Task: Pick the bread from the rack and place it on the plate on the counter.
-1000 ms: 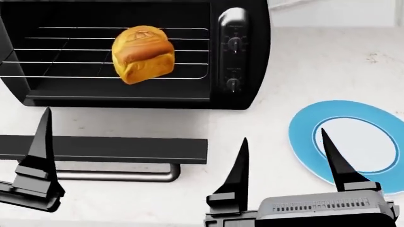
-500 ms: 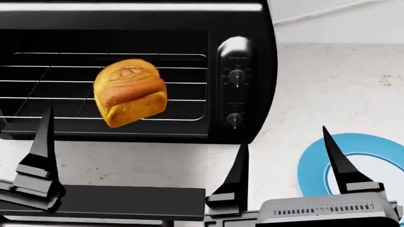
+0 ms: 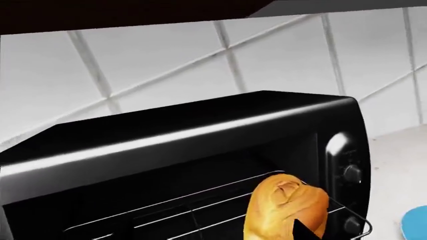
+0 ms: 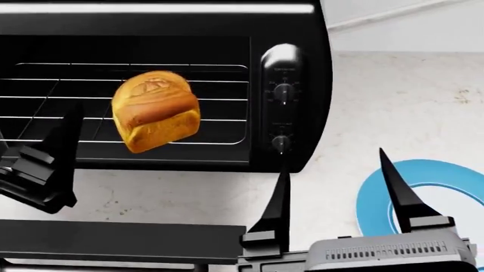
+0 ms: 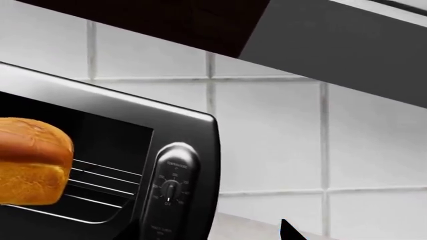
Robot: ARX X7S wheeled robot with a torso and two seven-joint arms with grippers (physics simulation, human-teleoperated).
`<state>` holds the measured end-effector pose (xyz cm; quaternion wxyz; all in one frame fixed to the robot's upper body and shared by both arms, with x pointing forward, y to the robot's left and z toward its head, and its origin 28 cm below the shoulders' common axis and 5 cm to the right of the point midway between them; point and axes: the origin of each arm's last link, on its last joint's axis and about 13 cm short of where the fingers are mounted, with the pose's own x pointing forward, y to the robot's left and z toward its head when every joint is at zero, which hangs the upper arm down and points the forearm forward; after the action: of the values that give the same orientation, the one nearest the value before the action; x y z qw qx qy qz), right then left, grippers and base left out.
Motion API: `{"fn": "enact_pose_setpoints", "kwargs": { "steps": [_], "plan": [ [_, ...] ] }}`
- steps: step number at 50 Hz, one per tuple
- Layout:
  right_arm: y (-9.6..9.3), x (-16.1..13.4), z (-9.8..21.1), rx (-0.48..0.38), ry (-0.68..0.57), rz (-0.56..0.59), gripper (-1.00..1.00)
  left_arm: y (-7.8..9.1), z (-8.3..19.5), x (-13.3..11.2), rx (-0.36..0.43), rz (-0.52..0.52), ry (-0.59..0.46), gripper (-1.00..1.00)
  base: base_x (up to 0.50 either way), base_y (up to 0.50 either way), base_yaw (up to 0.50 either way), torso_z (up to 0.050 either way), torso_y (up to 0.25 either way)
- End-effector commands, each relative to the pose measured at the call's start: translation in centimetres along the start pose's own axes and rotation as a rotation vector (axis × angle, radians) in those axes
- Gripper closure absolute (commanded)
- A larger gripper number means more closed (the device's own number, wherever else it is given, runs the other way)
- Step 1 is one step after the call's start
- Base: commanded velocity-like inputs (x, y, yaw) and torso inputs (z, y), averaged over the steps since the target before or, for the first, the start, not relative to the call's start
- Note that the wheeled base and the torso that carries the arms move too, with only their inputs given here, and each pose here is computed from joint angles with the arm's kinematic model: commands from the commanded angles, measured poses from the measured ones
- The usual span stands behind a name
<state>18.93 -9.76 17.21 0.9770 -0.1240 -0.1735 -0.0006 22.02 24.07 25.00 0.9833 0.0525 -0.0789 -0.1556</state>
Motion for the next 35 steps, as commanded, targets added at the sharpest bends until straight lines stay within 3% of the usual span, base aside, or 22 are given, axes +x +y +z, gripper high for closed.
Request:
{"fn": "enact_pose_setpoints", "kwargs": {
  "steps": [1,9,20,35],
  "plan": [
    [0.2,0.2,0.0,0.007,-0.006,0.006,-1.0,0.9,1.8,-0.9,-0.04,-0.142,0.059,-1.0,0.0,0.0,0.0,0.0,0.0],
    [0.3,0.2,0.1,0.007,-0.008,0.009,-1.0,0.8,2.7,-0.8,-0.03,-0.179,0.081,-1.0,0.0,0.0,0.0,0.0,0.0],
    [0.4,0.1,0.0,0.015,-0.008,0.014,-1.0,1.4,2.9,1.3,0.024,-0.183,0.146,-1.0,0.0,0.0,0.0,0.0,0.0],
    [0.3,0.0,0.2,0.018,-0.011,0.014,-1.0,1.0,2.6,2.5,0.012,-0.278,0.195,-1.0,0.0,0.0,0.0,0.0,0.0]
  ]
}}
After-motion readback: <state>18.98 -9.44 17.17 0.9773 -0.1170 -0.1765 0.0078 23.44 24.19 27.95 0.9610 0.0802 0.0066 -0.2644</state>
